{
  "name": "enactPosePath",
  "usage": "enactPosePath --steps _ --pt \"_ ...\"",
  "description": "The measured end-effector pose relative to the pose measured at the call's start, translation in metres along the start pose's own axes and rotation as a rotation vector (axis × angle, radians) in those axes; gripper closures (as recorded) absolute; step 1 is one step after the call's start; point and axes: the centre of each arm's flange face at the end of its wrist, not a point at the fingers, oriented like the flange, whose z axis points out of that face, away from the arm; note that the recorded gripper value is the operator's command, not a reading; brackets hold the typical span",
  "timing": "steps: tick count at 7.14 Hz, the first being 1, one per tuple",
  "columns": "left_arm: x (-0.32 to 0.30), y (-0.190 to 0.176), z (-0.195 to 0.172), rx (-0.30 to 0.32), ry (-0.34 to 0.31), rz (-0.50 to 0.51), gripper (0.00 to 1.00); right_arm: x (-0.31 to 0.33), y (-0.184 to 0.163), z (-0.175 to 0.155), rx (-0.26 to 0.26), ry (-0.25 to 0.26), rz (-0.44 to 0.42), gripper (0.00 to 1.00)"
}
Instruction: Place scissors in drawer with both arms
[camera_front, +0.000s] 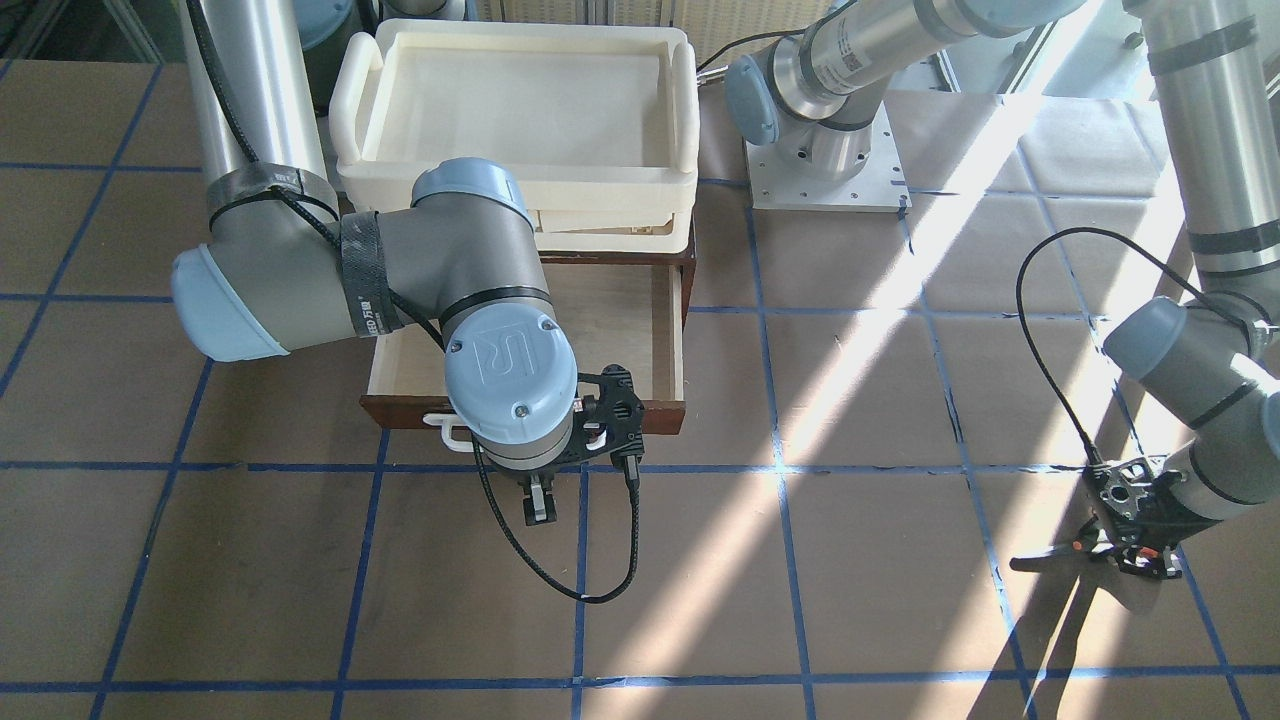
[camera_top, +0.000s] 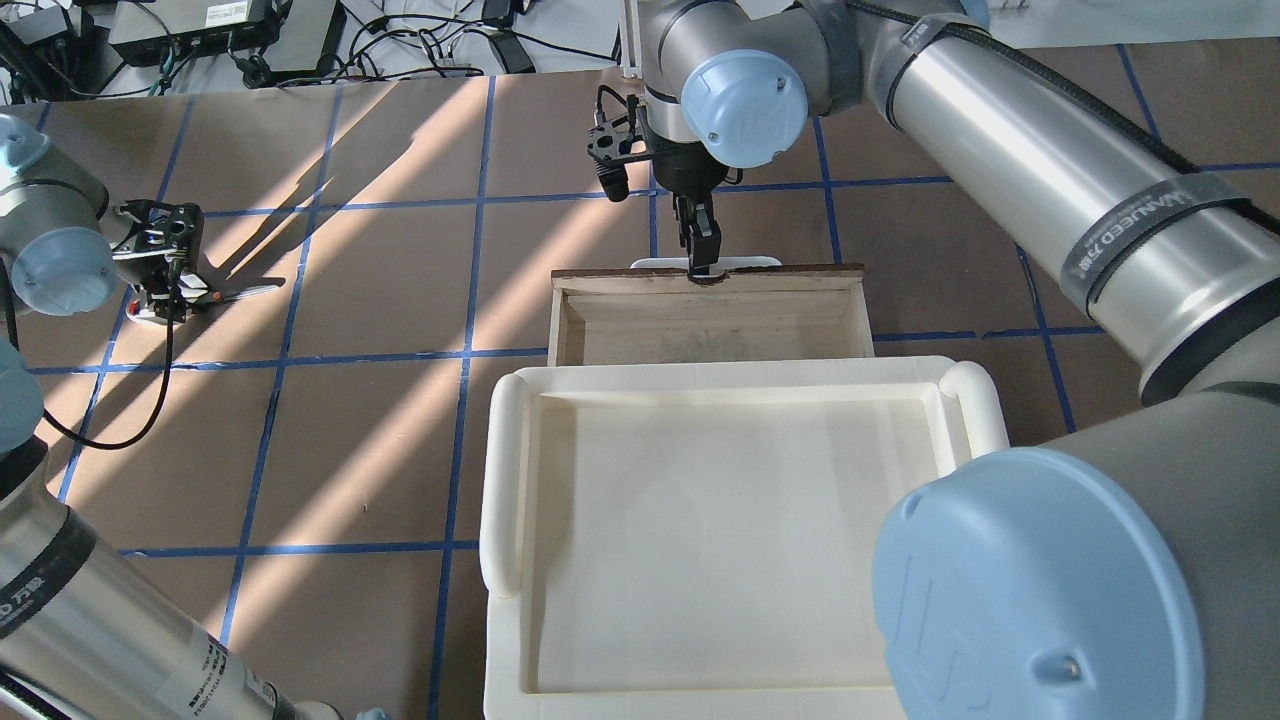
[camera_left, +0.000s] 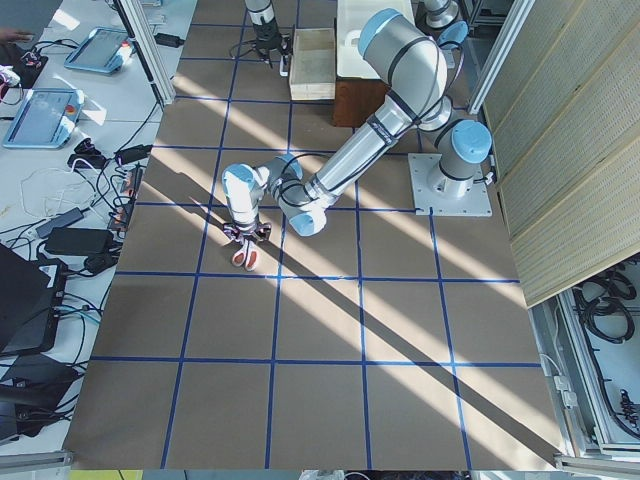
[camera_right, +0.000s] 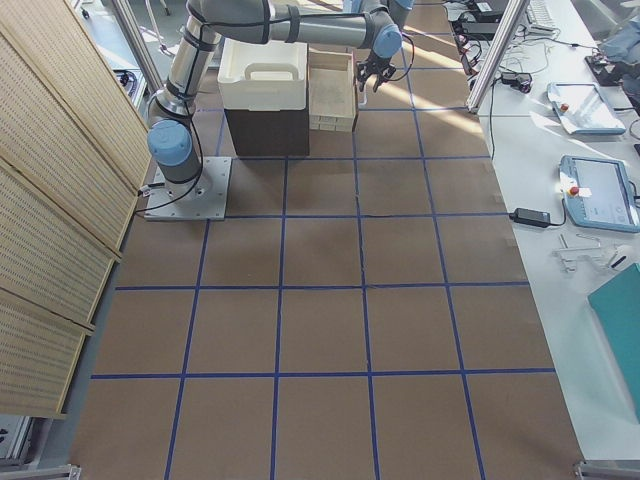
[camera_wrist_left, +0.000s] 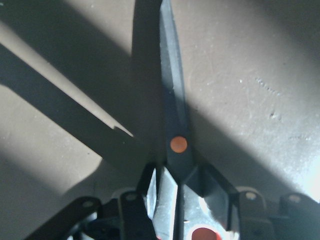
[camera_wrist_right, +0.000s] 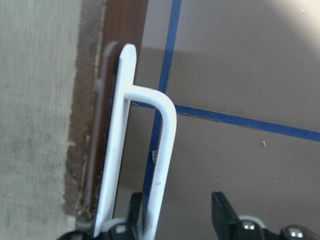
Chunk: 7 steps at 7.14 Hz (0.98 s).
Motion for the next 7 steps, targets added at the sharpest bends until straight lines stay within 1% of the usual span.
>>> enactPosePath --steps 1,2,3,4,5,7 --pt "0.000 0.000 -0.002 0.000 -0.003 0.002 1.00 0.004 -0.001 -0.001 0.002 0.006 -0.008 0.42" --pt "0.000 -0.001 -0.006 0.007 -0.011 0.005 1.00 0.006 -0.001 -0.001 0.002 0.013 -0.013 0.31" --pt "0.000 -0.004 -0.011 0.025 -0.017 0.007 1.00 0.007 -0.001 -0.002 0.001 0.020 -0.018 0.00" --pt "0.000 -0.010 -0.020 0.052 -0.014 0.007 1.00 0.008 0.000 -0.005 0.002 0.029 -0.021 0.00" --pt "0.001 -0.020 -0.034 0.073 -0.010 0.007 1.00 0.008 0.001 -0.014 0.005 0.060 -0.015 0.00" --pt "0.004 -0.049 -0.079 0.091 0.001 -0.016 1.00 -0.002 0.014 -0.060 0.018 0.173 0.044 0.00"
